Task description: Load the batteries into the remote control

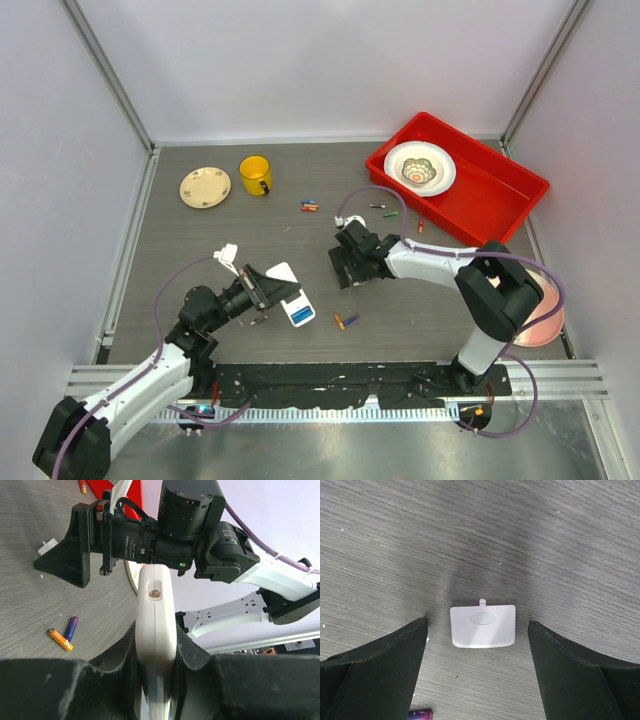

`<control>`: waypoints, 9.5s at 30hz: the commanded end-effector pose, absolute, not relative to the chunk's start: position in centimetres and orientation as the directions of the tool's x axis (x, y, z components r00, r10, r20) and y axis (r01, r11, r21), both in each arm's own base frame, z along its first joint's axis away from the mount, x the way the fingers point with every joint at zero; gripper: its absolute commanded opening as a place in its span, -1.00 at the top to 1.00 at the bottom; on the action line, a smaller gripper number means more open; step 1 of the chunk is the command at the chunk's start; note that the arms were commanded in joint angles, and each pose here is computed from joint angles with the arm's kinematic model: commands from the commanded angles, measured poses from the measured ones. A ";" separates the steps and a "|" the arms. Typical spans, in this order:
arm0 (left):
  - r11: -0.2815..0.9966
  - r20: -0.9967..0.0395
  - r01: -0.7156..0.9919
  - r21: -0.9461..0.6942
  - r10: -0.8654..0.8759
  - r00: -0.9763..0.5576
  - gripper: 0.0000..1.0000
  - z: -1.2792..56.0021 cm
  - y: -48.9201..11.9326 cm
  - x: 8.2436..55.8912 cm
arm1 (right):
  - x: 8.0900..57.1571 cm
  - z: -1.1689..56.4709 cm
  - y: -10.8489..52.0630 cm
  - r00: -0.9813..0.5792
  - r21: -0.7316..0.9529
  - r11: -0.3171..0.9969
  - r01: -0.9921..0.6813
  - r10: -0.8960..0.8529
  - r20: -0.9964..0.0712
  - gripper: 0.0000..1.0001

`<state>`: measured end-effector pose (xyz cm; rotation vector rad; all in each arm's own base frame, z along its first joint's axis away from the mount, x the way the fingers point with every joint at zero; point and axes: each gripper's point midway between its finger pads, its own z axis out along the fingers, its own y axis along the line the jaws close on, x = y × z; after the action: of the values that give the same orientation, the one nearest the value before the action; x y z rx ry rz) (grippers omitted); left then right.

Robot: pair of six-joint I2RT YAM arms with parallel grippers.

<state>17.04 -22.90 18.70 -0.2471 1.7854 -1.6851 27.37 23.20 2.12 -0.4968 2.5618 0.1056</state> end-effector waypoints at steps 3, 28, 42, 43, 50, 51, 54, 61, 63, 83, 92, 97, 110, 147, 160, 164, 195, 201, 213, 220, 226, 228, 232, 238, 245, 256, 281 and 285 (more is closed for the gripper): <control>0.129 -0.365 0.359 -0.925 -0.571 -0.735 1.00 20.2 -22.8 17.2 | 27.0 1.5 23.4 -0.796 -0.010 0.922 -0.387 -0.339 -0.501 -0.68; 0.125 -0.364 0.360 -0.925 -0.569 -0.738 1.00 20.2 -23.0 17.3 | 24.7 1.2 22.9 -0.844 0.070 0.933 -0.352 -0.285 -0.455 -0.50; 0.123 -0.361 0.357 -0.926 -0.569 -0.739 1.00 20.2 -22.9 17.3 | 23.5 0.4 22.2 -0.868 0.078 0.942 -0.327 -0.266 -0.420 -0.35; 0.122 -0.360 0.356 -0.926 -0.569 -0.740 1.00 20.2 -22.9 17.3 | 23.5 0.5 22.3 -0.868 0.081 0.942 -0.325 -0.263 -0.421 -0.39; 0.124 -0.358 0.354 -0.927 -0.569 -0.740 1.00 20.1 -23.0 17.4 | 23.3 0.3 21.8 -0.874 0.065 0.948 -0.312 -0.260 -0.410 -0.31; 0.123 -0.357 0.353 -0.928 -0.569 -0.741 1.00 20.1 -23.0 17.4 | 23.3 0.3 21.8 -0.875 0.067 0.948 -0.310 -0.257 -0.410 -0.25; 0.122 -0.357 0.353 -0.928 -0.568 -0.742 1.00 20.1 -23.0 17.4 | 23.1 0.2 21.6 -0.881 0.068 0.952 -0.300 -0.249 -0.403 -0.15; 0.123 -0.357 0.352 -0.928 -0.570 -0.740 1.00 20.2 -23.0 17.5 | 22.7 -0.1 21.2 -0.887 0.059 0.956 -0.287 -0.242 -0.393 -0.28; 0.124 -0.358 0.352 -0.928 -0.568 -0.741 1.00 20.1 -23.0 17.5 | 22.6 -0.3 21.1 -0.888 0.056 0.956 -0.288 -0.245 -0.390 -0.16; 0.117 -0.360 0.362 -0.925 -0.575 -0.735 1.00 20.6 -23.1 17.7 | 25.2 3.1 21.2 -0.839 0.029 0.970 -0.241 -0.193 -0.508 -0.28; 0.126 -0.379 0.386 -0.914 -0.605 -0.700 1.00 21.3 -22.6 18.0 | 34.3 9.1 25.9 -0.706 0.071 0.983 -0.167 -0.069 -0.705 -0.36; 0.130 -0.392 0.399 -0.908 -0.601 -0.697 1.00 21.9 -22.7 18.0 | 40.3 10.5 29.5 -0.692 0.151 0.985 -0.088 0.048 -0.720 -0.55; 0.148 -0.413 0.414 -0.898 -0.608 -0.678 1.00 22.1 -22.4 18.1 | 48.1 7.6 28.1 -0.676 0.136 0.990 0.040 0.127 -0.726 -0.08; 0.150 -0.413 0.409 -0.900 -0.594 -0.690 1.00 21.6 -22.7 18.1 | 39.7 1.8 30.9 -0.776 0.160 0.918 -0.363 -0.203 -0.598 0.91; 0.149 -0.408 0.403 -0.903 -0.591 -0.696 1.00 21.3 -22.7 17.9 | 35.3 2.7 30.1 -0.763 0.160 0.893 -0.420 -0.253 -0.594 0.93; 0.141 -0.403 0.402 -0.904 -0.594 -0.697 1.00 21.4 -22.7 17.9 | 36.7 5.6 30.9 -0.726 0.200 0.901 -0.384 -0.161 -0.669 0.43; 0.142 -0.392 0.388 -0.910 -0.594 -0.702 1.00 20.9 -22.6 17.8 | 33.8 3.9 26.8 -0.704 -0.043 0.846 -0.532 -0.470 -0.532 -0.61; 0.144 -0.395 0.390 -0.910 -0.592 -0.703 1.00 20.9 -22.6 17.7 | 34.3 3.1 26.8 -0.718 -0.060 0.857 -0.512 -0.464 -0.519 -0.61; 0.144 -0.395 0.391 -0.909 -0.592 -0.702 1.00 21.0 -22.6 17.7 | 35.2 2.2 26.4 -0.761 -0.033 0.892 -0.451 -0.403 -0.508 -0.55; 0.147 -0.395 0.388 -0.910 -0.591 -0.703 1.00 20.8 -22.6 17.8 | 35.9 2.2 25.7 -0.783 -0.019 0.919 -0.393 -0.345 -0.518 -0.47; 0.148 -0.394 0.386 -0.911 -0.592 -0.703 1.00 20.7 -22.6 17.8 | 35.9 2.2 25.8 -0.788 0.012 0.921 -0.390 -0.327 -0.521 -0.45; 0.148 -0.393 0.385 -0.911 -0.594 -0.702 1.00 20.7 -22.5 17.8 | 35.7 2.2 26.2 -0.785 0.030 0.912 -0.409 -0.335 -0.521 -0.46; 0.148 -0.395 0.387 -0.910 -0.593 -0.702 1.00 20.7 -22.5 17.8 | 35.3 2.1 26.0 -0.774 0.018 0.892 -0.451 -0.381 -0.506 -0.46; 0.150 -0.394 0.385 -0.911 -0.595 -0.701 1.00 20.7 -22.6 17.9 | 34.6 1.8 25.1 -0.751 -0.026 0.858 -0.513 -0.463 -0.471 -0.38; 0.143 -0.394 0.389 -0.910 -0.587 -0.707 1.00 20.8 -22.7 17.8 | 34.1 1.1 25.3 -0.752 -0.013 0.840 -0.542 -0.492 -0.439 -0.30; 0.148 -0.395 0.386 -0.911 -0.588 -0.706 1.00 20.7 -22.7 17.8 | 33.3 1.2 25.4 -0.777 0.030 0.860 -0.510 -0.446 -0.445 -0.36; 0.145 -0.386 0.376 -0.915 -0.585 -0.713 1.00 20.6 -22.9 18.0 | 32.4 0.9 26.1 -0.882 0.119 0.955 -0.271 -0.196 -0.429 0.09; 0.144 -0.387 0.377 -0.915 -0.585 -0.713 1.00 20.6 -22.9 18.0 | 32.4 0.8 25.8 -0.879 0.084 0.959 -0.271 -0.211 -0.427 -0.18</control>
<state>18.04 -22.75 17.86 -0.2533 1.7894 -1.6193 35.06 26.28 2.23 -0.3685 2.5879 0.2306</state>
